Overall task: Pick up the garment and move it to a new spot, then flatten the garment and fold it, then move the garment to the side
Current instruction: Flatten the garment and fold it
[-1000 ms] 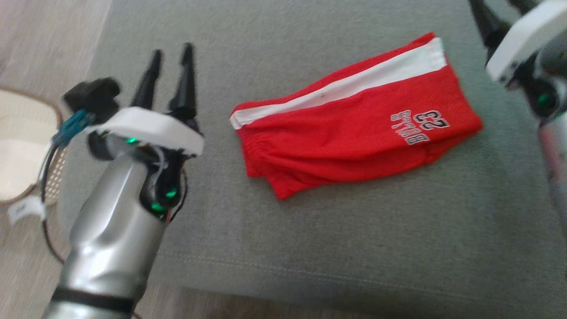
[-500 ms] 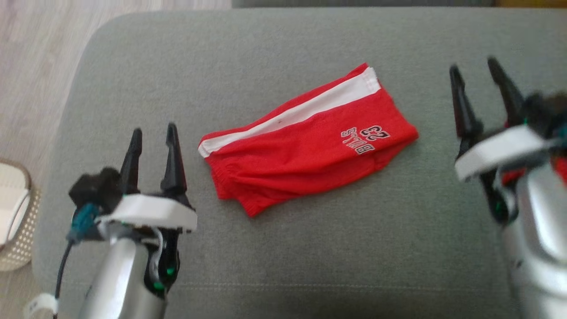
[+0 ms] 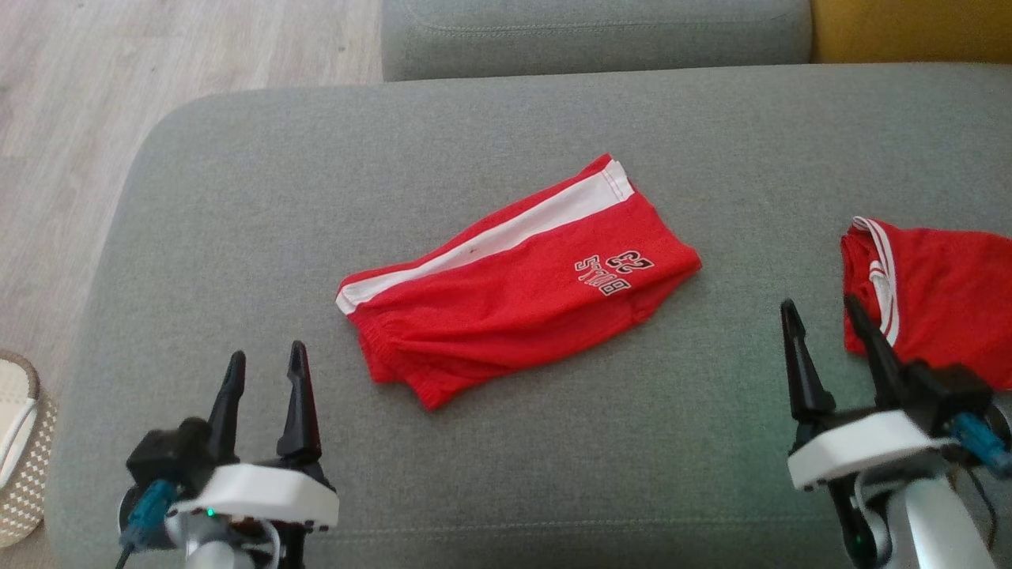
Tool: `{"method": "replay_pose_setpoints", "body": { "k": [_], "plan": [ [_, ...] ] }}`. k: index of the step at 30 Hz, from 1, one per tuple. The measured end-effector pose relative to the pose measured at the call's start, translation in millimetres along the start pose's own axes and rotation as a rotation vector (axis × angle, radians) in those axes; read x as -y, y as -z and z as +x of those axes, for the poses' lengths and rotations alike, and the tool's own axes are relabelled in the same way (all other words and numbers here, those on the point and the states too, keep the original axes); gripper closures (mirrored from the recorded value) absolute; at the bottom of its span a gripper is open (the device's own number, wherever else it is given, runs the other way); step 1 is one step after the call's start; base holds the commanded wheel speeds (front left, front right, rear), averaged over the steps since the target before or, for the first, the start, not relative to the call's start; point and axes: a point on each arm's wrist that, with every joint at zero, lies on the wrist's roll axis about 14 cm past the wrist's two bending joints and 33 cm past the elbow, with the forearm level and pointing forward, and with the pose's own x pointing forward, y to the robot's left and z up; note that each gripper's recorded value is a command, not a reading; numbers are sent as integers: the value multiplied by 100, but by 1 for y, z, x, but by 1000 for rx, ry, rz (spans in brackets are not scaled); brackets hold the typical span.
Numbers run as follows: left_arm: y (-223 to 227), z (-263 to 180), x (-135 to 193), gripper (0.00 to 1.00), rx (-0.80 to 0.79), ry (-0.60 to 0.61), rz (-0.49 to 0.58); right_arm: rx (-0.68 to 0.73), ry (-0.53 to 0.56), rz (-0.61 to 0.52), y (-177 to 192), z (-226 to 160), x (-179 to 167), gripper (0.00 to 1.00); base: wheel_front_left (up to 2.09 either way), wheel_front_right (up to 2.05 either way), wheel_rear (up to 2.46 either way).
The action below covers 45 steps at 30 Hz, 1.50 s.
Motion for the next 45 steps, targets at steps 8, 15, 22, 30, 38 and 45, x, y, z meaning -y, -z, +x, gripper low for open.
{"method": "replay_pose_setpoints", "body": {
  "k": [8, 15, 22, 30, 38, 45],
  "plan": [
    [1, -7, -1, 0, -3, -20, -18, -22, 17, 89, 10, -10, 0, 0, 0, 0, 0],
    [5, -5, -4, 0, -17, -31, -15, -66, -15, 189, 24, -5, -17, 0, 0, 0, 0],
    [13, 5, -9, 0, -43, -48, -11, -217, -7, 541, 55, 28, -38, 0, 0, 0, 0],
    [28, 3, -20, 0, -92, -89, -11, -357, 25, 675, 97, 57, -53, 0, 0, 0, 0],
    [25, 8, -35, 0, -87, -147, 12, -468, 89, 808, 128, 82, -61, 0, 0, 0, 0],
    [26, 11, -33, 0, -88, -142, 19, -520, 93, 854, 134, 97, -69, 0, 0, 0, 0]
  ]
}}
